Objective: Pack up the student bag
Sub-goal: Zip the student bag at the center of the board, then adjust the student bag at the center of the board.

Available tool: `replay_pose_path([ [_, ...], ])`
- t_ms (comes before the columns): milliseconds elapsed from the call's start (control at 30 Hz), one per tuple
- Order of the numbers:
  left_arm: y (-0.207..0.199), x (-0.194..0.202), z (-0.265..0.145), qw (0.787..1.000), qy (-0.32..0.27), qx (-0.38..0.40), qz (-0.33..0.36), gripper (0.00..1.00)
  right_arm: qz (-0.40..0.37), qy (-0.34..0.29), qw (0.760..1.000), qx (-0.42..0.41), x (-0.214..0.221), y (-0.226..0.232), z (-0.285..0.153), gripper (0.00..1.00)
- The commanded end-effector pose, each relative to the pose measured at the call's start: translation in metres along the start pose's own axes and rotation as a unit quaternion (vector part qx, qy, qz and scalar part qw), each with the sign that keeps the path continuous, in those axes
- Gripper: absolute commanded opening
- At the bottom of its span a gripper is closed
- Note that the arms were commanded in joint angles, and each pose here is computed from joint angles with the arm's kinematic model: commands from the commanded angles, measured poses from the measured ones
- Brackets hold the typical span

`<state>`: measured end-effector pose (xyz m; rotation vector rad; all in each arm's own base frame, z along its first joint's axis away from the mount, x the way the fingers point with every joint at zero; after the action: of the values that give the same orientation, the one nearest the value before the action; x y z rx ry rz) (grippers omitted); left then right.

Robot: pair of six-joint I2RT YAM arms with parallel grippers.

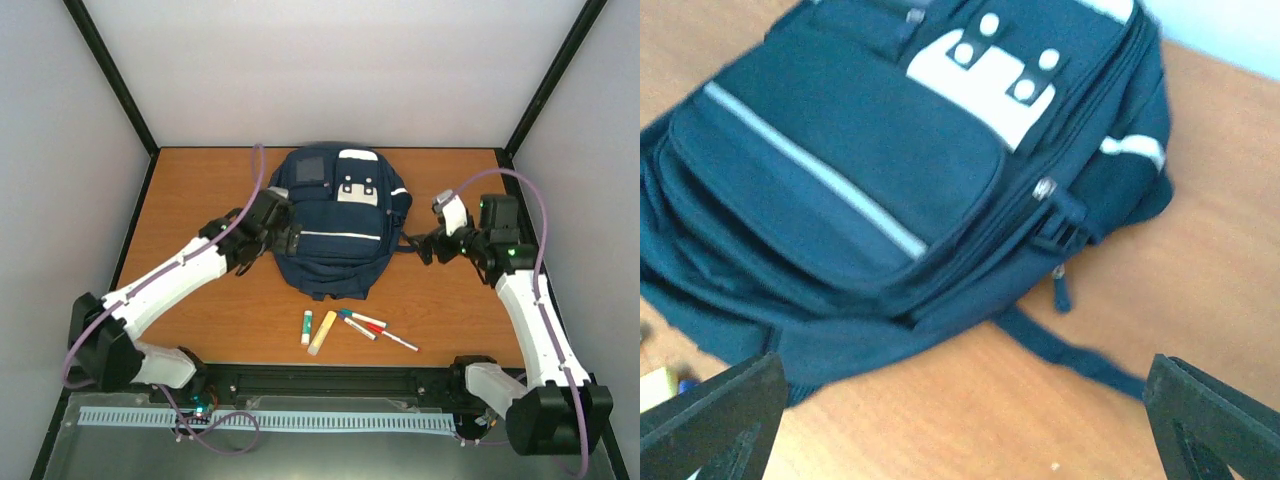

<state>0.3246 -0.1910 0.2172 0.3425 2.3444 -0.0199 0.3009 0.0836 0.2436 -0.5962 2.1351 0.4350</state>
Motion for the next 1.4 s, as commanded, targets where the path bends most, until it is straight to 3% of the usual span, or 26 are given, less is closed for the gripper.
replay_pose_path([
  [0,0.036,-0.005,-0.029,0.995,-0.071,-0.069,-0.012,1.00,-0.033,-0.043,0.999,0.000,0.008,0.007,-0.003,1.00],
  [267,0.055,-0.011,-0.048,0.987,-0.119,-0.099,-0.032,1.00,0.001,-0.037,0.999,-0.025,0.035,0.013,0.012,1.00],
  [433,0.052,-0.014,-0.053,0.986,-0.134,-0.080,-0.052,1.00,-0.024,-0.020,0.993,-0.114,0.034,0.039,0.008,1.00],
  [567,0.067,-0.005,-0.057,0.975,-0.133,-0.109,-0.142,1.00,-0.038,-0.008,0.995,-0.088,0.033,0.032,0.007,1.00],
  [667,0.076,0.009,-0.046,0.970,-0.085,-0.150,-0.169,1.00,-0.024,0.011,1.000,0.003,0.030,0.005,0.008,1.00],
  [867,0.069,0.000,0.014,0.955,-0.066,-0.028,-0.289,1.00,-0.022,0.031,0.999,0.005,0.025,-0.007,0.023,1.00],
  [1067,0.086,-0.039,0.078,0.948,-0.033,0.018,-0.316,1.00,0.000,0.029,0.998,-0.054,0.032,0.007,0.035,1.00],
  [1200,0.106,-0.042,0.122,0.933,0.000,0.032,-0.358,1.00,-0.003,0.034,0.997,-0.074,0.043,0.013,0.039,0.94],
  [1367,0.108,-0.055,0.174,0.929,0.028,0.075,-0.362,1.00,-0.015,0.052,0.995,-0.082,0.055,0.016,0.039,0.92],
])
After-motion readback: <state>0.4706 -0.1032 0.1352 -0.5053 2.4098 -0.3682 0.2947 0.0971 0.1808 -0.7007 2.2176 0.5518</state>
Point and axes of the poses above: each gripper's point midway between its finger pads, its own z axis out along the fingers, its own y axis along the line the jaws close on, x = y × z, the point moved 1 cm from there along -z, back along the fingers, and after that the axes turned 5 degrees about z, right-handed, at the moved point
